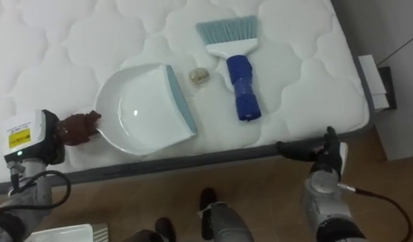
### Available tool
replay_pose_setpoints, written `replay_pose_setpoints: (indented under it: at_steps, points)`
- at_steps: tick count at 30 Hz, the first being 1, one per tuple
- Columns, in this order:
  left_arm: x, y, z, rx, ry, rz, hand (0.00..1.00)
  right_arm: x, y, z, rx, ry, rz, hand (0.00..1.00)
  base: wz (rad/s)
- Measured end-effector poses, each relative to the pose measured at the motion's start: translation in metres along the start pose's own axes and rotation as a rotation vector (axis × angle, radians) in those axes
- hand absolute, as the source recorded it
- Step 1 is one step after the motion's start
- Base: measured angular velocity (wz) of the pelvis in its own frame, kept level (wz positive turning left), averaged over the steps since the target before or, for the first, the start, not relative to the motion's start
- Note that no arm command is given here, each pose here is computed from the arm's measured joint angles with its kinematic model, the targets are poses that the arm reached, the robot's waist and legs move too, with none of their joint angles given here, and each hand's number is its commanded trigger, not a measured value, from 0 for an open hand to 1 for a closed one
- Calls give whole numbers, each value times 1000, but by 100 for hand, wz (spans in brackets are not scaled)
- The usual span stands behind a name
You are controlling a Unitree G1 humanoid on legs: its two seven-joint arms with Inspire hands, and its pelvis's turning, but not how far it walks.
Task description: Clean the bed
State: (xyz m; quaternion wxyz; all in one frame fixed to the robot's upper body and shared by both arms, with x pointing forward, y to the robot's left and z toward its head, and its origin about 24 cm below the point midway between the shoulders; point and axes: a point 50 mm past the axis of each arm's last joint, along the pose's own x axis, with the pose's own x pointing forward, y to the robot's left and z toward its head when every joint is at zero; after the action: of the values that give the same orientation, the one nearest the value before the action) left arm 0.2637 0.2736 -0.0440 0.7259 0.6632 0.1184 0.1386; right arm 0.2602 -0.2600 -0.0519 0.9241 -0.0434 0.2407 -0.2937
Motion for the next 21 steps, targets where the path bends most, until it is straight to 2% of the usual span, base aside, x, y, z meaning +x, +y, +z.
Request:
replay_pose_setpoints:
  at_steps: [8, 13, 21]
  points:
    - [2, 3, -6, 24, -4, -1, 100, -2, 21, 60, 42, -245, 9, 0, 0]
    - [2, 0, -5, 25, -5, -41, 100, -4, 27, 80, 81, -319, -5, 0, 0]
    - [2, -4, -2, 29, 10, -112, 100, -15, 40, 104, 0, -484, 33, 0, 0]
